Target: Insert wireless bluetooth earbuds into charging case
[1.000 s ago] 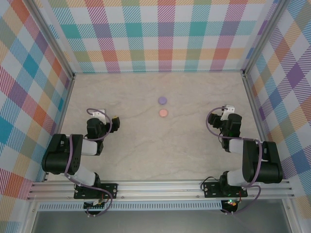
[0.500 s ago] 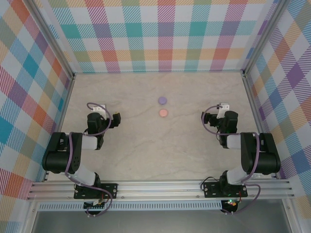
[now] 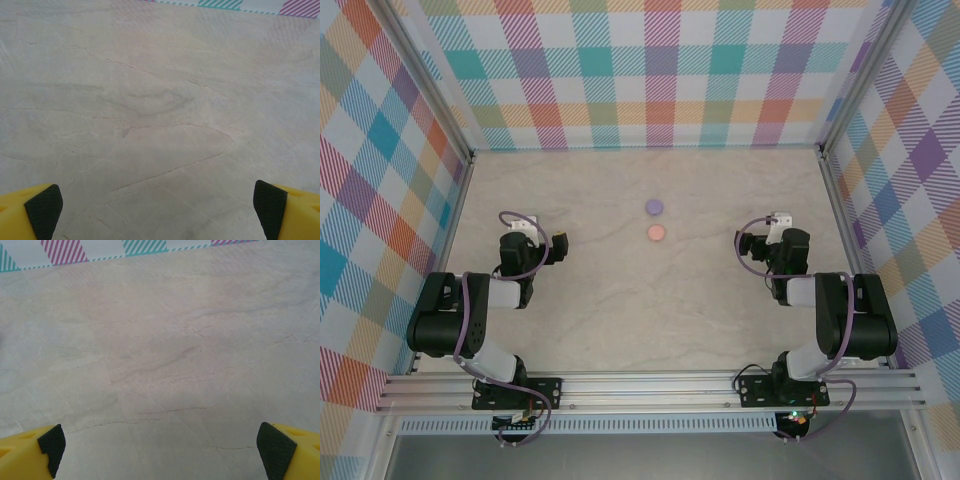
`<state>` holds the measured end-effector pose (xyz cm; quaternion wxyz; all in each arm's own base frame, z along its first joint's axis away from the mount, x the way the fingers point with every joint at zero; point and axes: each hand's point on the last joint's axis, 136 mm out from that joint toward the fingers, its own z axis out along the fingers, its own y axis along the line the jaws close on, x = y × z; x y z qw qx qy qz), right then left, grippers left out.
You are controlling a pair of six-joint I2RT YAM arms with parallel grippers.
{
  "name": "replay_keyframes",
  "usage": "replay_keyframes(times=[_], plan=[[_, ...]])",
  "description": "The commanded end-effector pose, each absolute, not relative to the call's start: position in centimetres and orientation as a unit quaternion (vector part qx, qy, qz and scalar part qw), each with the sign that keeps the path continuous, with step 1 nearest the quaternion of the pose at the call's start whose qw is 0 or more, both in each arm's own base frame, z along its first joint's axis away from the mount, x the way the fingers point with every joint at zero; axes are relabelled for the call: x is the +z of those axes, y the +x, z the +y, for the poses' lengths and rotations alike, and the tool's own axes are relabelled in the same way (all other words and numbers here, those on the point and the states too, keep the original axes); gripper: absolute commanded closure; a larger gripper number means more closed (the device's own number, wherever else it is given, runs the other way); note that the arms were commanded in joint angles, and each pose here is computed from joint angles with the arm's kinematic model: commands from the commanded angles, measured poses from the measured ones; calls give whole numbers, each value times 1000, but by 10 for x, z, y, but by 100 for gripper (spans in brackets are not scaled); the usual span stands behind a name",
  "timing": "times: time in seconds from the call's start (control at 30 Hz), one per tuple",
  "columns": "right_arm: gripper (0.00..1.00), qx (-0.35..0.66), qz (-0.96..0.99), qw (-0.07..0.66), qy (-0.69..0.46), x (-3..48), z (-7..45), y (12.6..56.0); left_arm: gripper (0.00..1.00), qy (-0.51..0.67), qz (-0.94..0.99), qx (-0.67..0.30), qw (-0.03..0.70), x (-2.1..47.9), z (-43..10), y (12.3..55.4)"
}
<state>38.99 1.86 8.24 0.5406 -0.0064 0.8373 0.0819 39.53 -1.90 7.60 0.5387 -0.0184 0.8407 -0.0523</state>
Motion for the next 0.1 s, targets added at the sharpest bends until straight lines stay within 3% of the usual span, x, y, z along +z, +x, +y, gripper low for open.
replay_keyframes(times=[0.0,0.07], plan=[[0,80,829,553,-17,91,21,396,0,-13,839,-47,542,79,-19,399],[0,81,828,554,-16,92,21,395,0,-12,839,-46,541,79,-19,399]])
